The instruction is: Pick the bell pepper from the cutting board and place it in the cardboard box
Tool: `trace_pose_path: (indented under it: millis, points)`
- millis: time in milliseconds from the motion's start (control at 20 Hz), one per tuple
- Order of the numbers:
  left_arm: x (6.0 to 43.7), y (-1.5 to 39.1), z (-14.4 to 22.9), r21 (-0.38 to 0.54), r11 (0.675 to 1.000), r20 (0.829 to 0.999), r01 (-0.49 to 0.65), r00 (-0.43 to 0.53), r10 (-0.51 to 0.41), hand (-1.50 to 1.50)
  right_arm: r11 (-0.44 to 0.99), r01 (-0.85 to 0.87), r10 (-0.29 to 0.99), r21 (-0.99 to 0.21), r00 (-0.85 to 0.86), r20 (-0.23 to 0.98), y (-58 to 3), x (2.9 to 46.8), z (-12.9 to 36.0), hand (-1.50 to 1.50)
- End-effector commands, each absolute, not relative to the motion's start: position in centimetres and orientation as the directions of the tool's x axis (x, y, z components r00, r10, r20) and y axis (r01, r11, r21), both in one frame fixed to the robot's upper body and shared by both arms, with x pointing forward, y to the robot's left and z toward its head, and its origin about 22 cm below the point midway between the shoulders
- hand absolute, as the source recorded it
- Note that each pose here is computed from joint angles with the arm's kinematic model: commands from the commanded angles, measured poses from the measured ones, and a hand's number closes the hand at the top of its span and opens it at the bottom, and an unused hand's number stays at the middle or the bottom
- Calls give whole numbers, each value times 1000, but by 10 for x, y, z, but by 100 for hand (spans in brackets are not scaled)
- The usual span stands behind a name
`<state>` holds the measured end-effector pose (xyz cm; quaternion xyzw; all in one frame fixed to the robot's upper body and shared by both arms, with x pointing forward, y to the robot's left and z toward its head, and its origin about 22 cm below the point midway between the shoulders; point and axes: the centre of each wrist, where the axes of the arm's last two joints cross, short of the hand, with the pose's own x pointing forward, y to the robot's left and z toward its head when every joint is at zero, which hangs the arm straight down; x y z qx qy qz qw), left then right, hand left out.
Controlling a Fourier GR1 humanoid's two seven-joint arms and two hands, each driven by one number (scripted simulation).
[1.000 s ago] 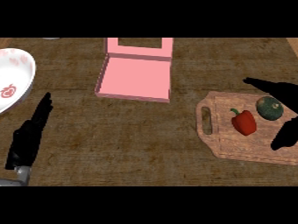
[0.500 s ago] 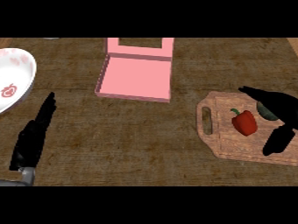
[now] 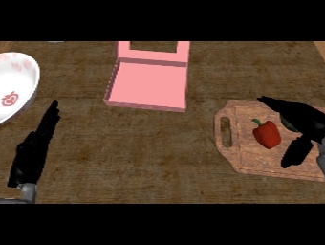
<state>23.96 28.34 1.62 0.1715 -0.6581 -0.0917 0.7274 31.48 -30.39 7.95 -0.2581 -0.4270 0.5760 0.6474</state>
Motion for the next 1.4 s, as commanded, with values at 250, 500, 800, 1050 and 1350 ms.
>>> trace_pose_path:
  millis: [250,500,800,1050,1350]
  points:
    - [247,299,-8,363,926,927,-103,136,-348,0,219,-516,964,-828,-17,265,-307,305,63,-150]
    - [241,293,14,373,923,925,-99,114,-361,0,234,-514,959,-825,-17,283,-294,326,60,-150]
    - [232,277,-5,364,925,927,-104,139,-349,0,227,-513,962,-828,-12,272,-286,316,40,-150]
    - [236,277,11,373,923,924,-88,125,-362,0,177,-555,970,-813,-41,239,-300,319,35,-150]
    - [243,283,21,361,929,928,-77,129,-350,0,228,-535,956,-814,-38,292,-307,294,34,150]
